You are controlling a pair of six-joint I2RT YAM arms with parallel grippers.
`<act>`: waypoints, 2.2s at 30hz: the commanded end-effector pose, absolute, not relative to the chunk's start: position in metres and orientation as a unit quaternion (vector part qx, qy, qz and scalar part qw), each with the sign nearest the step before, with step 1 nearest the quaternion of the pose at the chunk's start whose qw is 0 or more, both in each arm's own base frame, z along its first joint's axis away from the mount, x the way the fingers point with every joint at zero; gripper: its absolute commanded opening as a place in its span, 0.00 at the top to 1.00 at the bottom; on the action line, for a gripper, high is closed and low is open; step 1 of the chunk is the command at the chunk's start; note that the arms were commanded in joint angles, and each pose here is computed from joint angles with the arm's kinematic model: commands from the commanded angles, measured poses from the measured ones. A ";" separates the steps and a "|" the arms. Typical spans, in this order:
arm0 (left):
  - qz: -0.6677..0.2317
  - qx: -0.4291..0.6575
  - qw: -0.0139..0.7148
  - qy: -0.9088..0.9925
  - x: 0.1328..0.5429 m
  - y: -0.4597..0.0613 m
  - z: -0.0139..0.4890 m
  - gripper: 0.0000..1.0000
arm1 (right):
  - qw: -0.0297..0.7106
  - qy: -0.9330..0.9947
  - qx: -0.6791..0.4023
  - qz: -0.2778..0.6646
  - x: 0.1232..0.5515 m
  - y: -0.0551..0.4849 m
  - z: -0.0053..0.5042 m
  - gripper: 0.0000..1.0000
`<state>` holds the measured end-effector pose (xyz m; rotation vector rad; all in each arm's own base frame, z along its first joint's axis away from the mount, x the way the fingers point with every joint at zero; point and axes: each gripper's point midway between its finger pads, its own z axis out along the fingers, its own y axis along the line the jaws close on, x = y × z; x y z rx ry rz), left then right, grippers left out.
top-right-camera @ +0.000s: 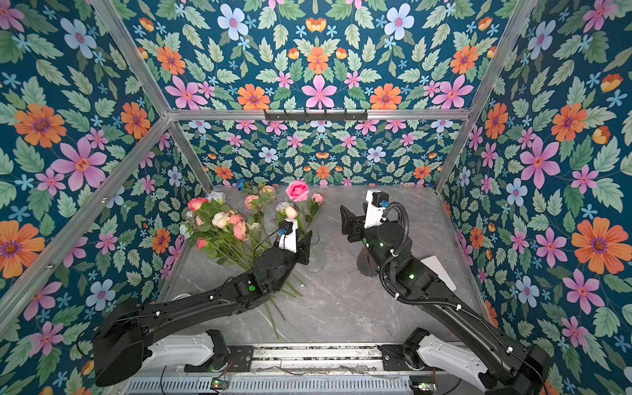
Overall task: Arrange flowers in a vase
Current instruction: Place the flower in the vase, then pick up the flower from the flowers.
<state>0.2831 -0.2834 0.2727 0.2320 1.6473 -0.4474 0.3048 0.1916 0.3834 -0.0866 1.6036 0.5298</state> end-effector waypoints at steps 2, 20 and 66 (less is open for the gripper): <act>-0.218 0.080 0.662 0.712 0.277 -0.281 0.291 0.50 | 0.666 0.704 -0.036 0.243 0.304 0.193 0.390 0.24; -0.236 -0.022 0.596 0.767 0.241 -0.202 0.288 0.38 | 0.658 0.716 -0.036 0.232 0.303 0.189 0.381 0.19; -0.094 -0.395 0.388 0.827 0.377 0.031 0.114 0.62 | 0.646 0.722 -0.040 0.244 0.291 0.183 0.386 0.24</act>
